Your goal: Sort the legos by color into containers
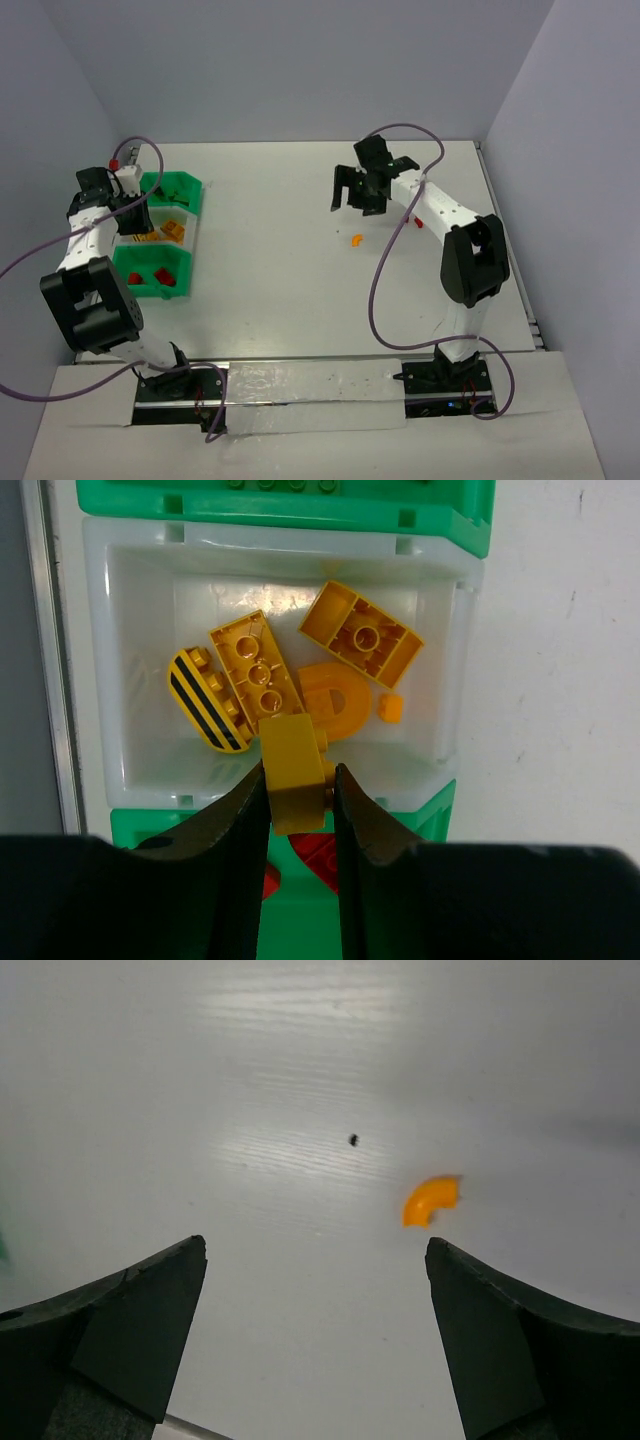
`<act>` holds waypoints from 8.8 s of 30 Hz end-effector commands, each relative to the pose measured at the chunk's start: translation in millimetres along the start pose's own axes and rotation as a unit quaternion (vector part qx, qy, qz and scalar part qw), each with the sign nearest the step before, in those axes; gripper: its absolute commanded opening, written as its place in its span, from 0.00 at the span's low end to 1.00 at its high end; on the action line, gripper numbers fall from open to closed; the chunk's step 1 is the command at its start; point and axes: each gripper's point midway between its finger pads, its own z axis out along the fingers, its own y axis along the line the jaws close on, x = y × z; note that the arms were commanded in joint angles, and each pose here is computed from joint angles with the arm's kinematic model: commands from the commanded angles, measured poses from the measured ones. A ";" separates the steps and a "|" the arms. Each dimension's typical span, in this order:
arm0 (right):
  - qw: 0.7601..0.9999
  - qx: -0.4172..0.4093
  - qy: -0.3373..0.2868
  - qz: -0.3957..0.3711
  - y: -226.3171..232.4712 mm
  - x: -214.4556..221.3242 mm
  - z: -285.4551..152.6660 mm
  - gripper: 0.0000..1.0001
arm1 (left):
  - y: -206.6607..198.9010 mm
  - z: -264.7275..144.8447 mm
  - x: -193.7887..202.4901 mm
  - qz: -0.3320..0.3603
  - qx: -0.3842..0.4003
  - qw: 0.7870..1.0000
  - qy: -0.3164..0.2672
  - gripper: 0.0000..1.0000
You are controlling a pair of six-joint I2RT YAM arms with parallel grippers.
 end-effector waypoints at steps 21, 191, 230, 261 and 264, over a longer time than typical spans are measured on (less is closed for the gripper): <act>0.985 0.153 0.066 -0.034 -68.2 40.2 34.8 0.79 | 12.2 -12.6 -58.0 0.009 -0.015 0.998 -0.067 0.62; 0.932 -0.192 -0.040 -0.304 82.1 37.1 -69.4 1.00 | -33.2 -50.5 -48.1 0.052 0.014 0.997 -0.055 0.00; 0.981 0.154 -0.007 -0.114 -202.5 -30.5 -40.9 0.72 | -81.8 -42.5 -81.6 0.087 0.095 0.986 -0.110 0.56; 0.979 0.167 0.071 -0.094 -254.3 -14.1 10.2 0.53 | -120.9 -54.9 -93.5 0.081 0.135 0.979 -0.128 0.56; 0.980 0.163 0.070 -0.095 -252.1 -13.8 8.6 0.53 | -120.4 -54.2 -93.7 0.079 0.135 0.980 -0.126 0.56</act>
